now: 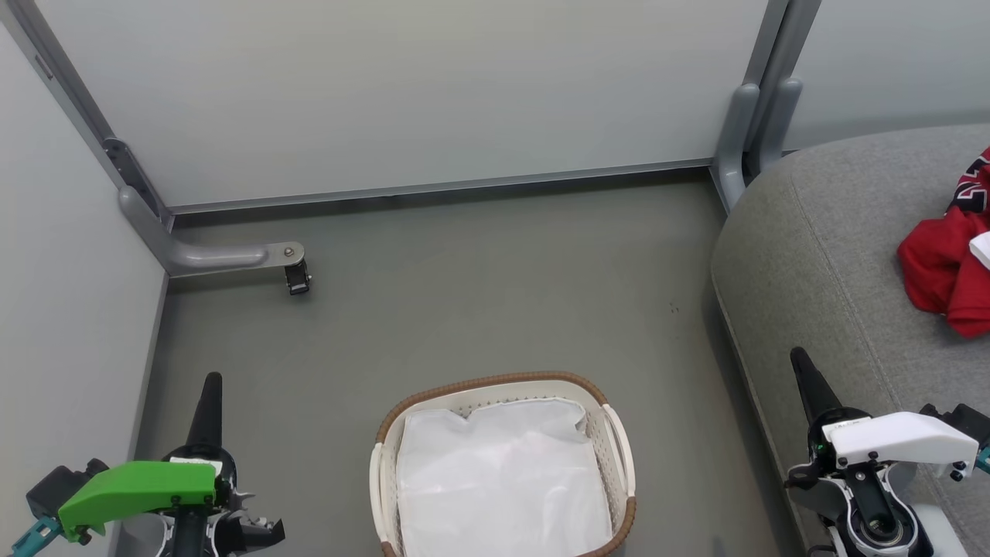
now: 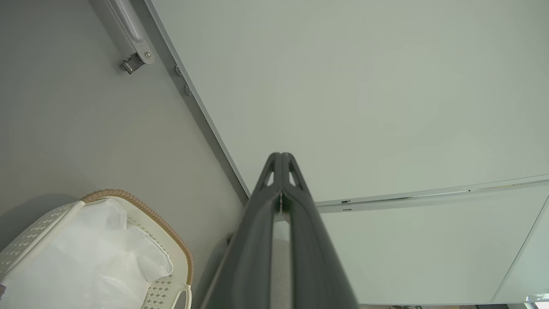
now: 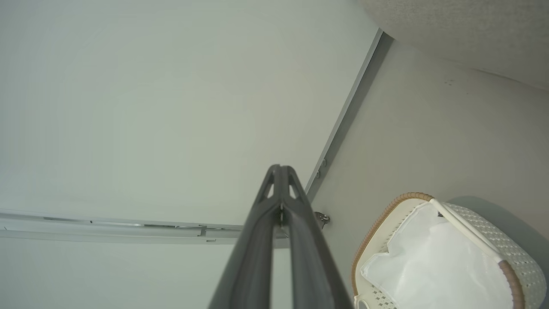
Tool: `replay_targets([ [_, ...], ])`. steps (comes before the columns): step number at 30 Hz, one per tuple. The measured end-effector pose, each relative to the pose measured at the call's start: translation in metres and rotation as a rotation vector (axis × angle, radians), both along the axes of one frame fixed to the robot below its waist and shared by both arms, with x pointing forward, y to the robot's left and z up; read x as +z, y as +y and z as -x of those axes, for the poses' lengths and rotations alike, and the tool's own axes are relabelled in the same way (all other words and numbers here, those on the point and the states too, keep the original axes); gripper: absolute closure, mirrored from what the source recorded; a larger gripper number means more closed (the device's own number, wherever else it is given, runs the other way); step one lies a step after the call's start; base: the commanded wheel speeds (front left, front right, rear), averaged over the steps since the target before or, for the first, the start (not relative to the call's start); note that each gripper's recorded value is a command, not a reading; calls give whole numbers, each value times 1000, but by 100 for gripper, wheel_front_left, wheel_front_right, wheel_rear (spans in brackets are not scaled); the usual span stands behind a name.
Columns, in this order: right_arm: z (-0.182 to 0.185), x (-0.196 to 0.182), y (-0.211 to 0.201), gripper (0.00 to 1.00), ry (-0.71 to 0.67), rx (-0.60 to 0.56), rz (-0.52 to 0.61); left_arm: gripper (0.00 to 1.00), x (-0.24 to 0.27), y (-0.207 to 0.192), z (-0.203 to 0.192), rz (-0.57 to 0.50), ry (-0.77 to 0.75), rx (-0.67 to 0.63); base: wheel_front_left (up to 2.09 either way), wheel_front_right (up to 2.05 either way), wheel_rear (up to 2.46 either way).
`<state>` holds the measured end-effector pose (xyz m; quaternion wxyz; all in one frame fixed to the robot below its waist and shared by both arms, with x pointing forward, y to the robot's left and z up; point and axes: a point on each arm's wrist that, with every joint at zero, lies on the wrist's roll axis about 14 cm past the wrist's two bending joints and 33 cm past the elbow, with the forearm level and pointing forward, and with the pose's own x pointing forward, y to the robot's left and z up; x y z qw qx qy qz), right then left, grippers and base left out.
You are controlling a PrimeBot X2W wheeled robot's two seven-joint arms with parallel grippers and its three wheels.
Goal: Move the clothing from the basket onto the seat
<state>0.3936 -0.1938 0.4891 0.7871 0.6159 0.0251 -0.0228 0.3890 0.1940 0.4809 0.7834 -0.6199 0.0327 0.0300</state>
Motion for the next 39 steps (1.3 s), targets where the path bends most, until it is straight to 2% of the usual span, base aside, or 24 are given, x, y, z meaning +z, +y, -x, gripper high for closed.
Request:
replay_targets([
  [39, 4, 19, -5, 100, -69, -2, -248, 100, 24, 5, 2, 236, -81, 5, 0, 0, 0],
])
